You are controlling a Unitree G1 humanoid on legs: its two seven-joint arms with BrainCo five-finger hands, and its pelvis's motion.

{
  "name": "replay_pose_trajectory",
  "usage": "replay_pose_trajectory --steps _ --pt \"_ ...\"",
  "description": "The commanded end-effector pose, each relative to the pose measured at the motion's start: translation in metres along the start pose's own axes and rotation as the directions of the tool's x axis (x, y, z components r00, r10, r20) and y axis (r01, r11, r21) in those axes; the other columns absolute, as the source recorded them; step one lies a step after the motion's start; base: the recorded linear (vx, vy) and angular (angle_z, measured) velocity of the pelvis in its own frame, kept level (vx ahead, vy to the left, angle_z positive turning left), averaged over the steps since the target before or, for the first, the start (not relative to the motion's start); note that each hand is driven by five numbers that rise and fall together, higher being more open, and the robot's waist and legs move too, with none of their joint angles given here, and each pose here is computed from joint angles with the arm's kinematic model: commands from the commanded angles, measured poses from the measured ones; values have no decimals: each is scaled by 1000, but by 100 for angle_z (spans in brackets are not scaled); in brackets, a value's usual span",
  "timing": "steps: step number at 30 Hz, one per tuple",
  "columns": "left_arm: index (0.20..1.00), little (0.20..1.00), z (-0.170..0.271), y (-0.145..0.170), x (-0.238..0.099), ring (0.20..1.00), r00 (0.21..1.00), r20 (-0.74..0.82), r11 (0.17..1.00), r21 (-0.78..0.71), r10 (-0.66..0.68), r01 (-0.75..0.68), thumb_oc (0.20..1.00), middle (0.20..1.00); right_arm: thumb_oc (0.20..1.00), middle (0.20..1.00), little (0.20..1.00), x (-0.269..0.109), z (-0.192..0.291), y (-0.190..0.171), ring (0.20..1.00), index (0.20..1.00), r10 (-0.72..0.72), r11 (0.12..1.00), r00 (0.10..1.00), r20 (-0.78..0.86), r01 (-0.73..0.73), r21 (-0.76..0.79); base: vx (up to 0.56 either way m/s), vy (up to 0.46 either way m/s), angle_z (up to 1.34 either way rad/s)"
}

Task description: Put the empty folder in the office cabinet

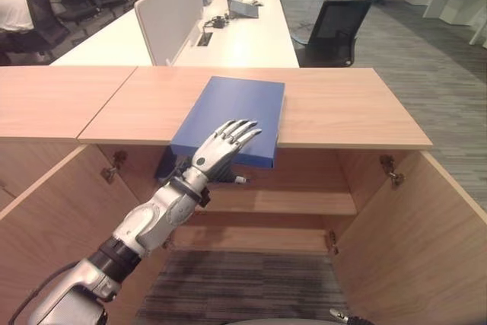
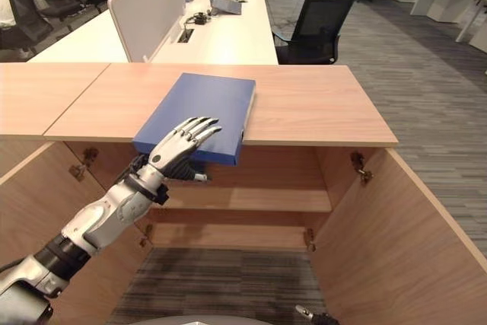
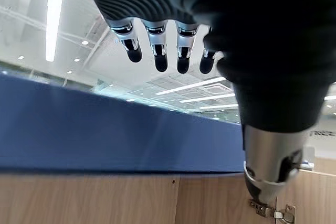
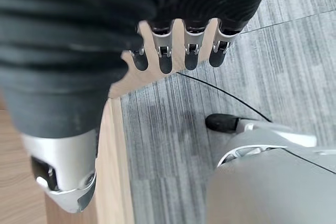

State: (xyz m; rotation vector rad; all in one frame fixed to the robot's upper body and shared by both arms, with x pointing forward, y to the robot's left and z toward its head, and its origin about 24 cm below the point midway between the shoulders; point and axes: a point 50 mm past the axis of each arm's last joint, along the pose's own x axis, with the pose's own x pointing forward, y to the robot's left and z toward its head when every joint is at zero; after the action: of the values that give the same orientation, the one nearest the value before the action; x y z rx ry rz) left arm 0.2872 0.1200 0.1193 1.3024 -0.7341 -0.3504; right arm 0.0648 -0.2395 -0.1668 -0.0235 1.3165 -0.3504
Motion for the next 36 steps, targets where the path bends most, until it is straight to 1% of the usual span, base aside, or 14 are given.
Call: replay_pose_trajectory --steps 1,6,9,12,15,21,24,28,34,36 --pt "1000 1000 -3 31 27 1000 990 62 983 132 124 -132 1000 1000 1000 1000 1000 1 13 4 1000 1000 -10 997 1000 7 10 -75 0 0 0" --pt "1000 1000 -7 30 31 1000 992 56 973 198 113 -122 1000 1000 1000 1000 1000 1 14 3 1000 1000 -15 997 1000 5 16 -73 0 0 0" --pt "1000 1000 -16 30 34 1000 992 31 949 290 121 -125 1000 1000 1000 1000 1000 1 13 4 1000 1000 -15 997 1000 4 15 -81 0 0 0" --pt "1000 1000 -19 30 36 1000 993 23 936 332 118 -119 1000 1000 1000 1000 1000 1 13 3 1000 1000 -22 996 1000 3 22 -86 0 0 0" --pt "1000 1000 -21 24 37 1000 997 25 925 371 79 -83 1000 1000 1000 1000 1000 1 14 1 1000 1000 -26 996 1000 3 26 -90 0 0 0" --pt "1000 1000 -25 16 27 1000 999 -6 927 374 44 -38 1000 1000 1000 1000 1000 1 13 1 1000 1000 -27 996 1000 1 27 -86 0 0 0" --pt "1000 1000 -34 8 18 1000 997 -72 932 362 30 -2 1000 1000 1000 1000 1000 1 12 1 1000 1000 -24 996 1000 0 24 -84 0 0 0" --pt "1000 1000 -40 4 14 1000 993 -110 929 370 32 11 1000 1000 1000 1000 1000 1 12 2 1000 1000 -24 996 1000 0 24 -82 0 0 0" --pt "1000 1000 -52 -7 15 1000 986 -167 896 439 11 65 1000 1000 1000 1000 1000 1 13 3 1000 1000 -23 996 1000 6 23 -88 4 -1 -4" --pt "1000 1000 -60 -12 14 1000 978 -206 873 477 -1 101 1000 1000 1000 1000 1000 1 14 4 1000 1000 -24 995 1000 11 25 -92 1 -5 -9"
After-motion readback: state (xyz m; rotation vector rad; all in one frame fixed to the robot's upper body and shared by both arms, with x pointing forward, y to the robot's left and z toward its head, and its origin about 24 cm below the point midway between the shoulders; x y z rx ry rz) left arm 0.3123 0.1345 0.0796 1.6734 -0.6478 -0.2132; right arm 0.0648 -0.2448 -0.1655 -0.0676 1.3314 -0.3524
